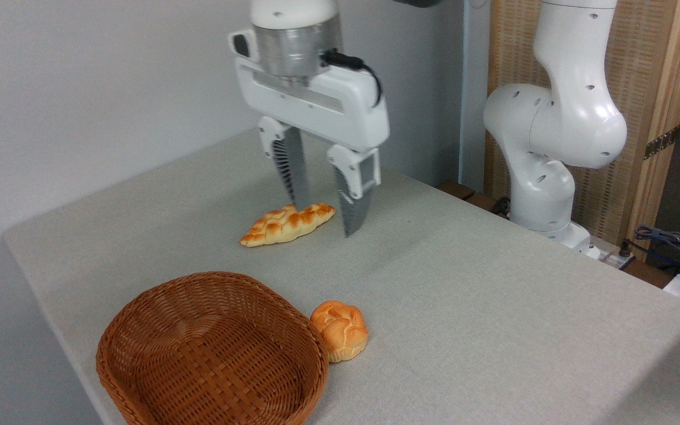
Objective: Put bread into the basket
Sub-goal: 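Move the open gripper from the braided roll toward the round bun, then lower the gripper around the round golden bun and close on it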
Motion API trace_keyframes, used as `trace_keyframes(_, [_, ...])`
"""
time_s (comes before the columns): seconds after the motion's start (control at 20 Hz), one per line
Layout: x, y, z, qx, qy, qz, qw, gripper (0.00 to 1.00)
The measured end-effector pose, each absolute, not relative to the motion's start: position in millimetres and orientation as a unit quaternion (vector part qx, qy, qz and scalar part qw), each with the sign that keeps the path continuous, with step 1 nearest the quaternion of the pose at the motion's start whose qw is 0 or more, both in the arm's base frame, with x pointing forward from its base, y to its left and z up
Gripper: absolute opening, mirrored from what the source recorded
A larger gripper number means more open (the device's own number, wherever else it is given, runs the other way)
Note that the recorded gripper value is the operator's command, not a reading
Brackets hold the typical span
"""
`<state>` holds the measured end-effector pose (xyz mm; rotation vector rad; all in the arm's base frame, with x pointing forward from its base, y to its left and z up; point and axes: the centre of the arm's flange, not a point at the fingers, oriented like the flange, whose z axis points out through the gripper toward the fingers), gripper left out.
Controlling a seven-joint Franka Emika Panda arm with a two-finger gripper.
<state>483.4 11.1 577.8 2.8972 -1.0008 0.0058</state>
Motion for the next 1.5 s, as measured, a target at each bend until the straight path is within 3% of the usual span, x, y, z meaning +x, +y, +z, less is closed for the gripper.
trace_keyframes(0.2, [470.3,18.6,541.1,0.942,-0.334,0.01,0.038,1.0])
trace_keyframes(0.5, [474.0,19.4,458.6,0.924,-0.378,0.062,0.009,1.0])
trace_keyframes(0.65, [475.7,19.4,443.5,0.908,-0.414,0.062,0.005,1.0])
trace_keyframes(0.95, [482.2,20.8,439.2,0.886,-0.457,0.073,-0.014,1.0])
trace_keyframes(1.05, [483.5,20.9,432.3,0.886,-0.458,0.073,-0.016,0.85])
trace_keyframes(1.1, [483.9,21.0,429.0,0.886,-0.458,0.074,-0.018,0.68])
trace_keyframes(1.2, [484.4,20.9,423.2,0.885,-0.458,0.082,-0.023,0.48])
trace_keyframes(1.3, [483.6,20.9,419.8,0.885,-0.458,0.083,-0.024,0.41])
trace_keyframes(1.5, [483.6,20.9,419.8,0.885,-0.458,0.084,-0.025,0.41])
